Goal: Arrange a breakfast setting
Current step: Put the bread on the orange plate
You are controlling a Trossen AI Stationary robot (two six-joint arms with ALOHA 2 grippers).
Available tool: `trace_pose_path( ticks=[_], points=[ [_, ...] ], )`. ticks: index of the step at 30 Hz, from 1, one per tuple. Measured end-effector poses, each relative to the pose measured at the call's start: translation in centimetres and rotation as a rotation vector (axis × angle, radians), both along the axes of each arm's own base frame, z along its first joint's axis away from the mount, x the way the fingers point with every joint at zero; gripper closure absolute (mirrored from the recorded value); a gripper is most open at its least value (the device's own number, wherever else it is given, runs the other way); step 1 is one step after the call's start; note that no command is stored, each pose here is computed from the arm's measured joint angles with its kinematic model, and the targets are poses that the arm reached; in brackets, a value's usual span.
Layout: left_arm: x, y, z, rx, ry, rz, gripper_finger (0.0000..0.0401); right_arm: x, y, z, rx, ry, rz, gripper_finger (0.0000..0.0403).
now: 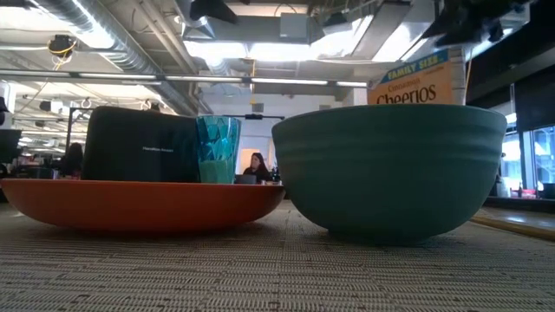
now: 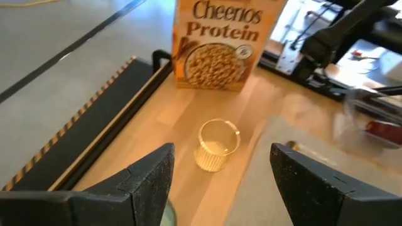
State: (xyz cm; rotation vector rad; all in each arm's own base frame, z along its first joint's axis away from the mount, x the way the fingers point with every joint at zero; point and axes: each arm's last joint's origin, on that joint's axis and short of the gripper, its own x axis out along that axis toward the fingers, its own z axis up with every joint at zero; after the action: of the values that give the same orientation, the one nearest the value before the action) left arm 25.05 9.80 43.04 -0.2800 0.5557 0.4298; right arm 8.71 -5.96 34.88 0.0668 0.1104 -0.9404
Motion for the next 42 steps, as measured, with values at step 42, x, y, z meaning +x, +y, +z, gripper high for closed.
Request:
trace_pose_path(
  ticks=[42],
  points=[
    [-9.9,5.9,-1.8,-0.034,0.447,0.253,0.0189,9.0,-2.1,12.5,0.096,-0.195,0.786,0.0290]
  ],
)
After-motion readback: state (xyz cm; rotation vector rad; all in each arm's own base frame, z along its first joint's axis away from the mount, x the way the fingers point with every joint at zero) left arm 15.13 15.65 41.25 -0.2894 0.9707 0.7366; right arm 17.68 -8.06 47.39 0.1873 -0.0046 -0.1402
